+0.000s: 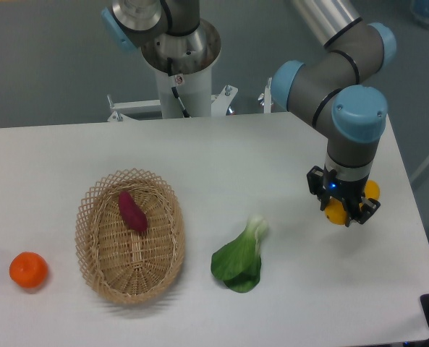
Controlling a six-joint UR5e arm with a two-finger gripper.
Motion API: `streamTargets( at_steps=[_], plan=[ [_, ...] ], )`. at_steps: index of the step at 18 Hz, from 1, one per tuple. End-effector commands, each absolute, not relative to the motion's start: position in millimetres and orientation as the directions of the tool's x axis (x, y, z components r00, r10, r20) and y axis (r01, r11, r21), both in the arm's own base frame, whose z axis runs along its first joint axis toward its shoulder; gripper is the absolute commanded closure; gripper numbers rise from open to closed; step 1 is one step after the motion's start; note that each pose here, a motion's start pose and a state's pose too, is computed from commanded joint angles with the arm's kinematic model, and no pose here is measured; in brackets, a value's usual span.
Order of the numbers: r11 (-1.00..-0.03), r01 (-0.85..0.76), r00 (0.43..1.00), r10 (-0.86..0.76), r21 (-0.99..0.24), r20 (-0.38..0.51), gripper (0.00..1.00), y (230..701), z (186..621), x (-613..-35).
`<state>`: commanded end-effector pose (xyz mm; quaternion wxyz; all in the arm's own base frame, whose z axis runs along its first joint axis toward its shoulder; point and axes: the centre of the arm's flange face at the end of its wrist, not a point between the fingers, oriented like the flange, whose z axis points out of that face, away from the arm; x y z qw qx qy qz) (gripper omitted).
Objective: Place the mango in the basket
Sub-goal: 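Carry the held yellow mango over to the wicker basket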
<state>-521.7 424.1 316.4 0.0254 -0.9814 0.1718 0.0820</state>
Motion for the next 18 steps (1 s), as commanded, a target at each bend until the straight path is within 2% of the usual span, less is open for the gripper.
streamTargets(
  at_steps=[9, 18],
  plan=[
    [-0.918, -0.393, 0.910, -0.381, -0.046, -0.163, 0.46, 454.7, 315.8, -474.5],
    [-0.891, -0.437, 0.888, -0.405, -0.121, -0.218, 0.46, 530.1, 335.8, -377.4]
  ],
)
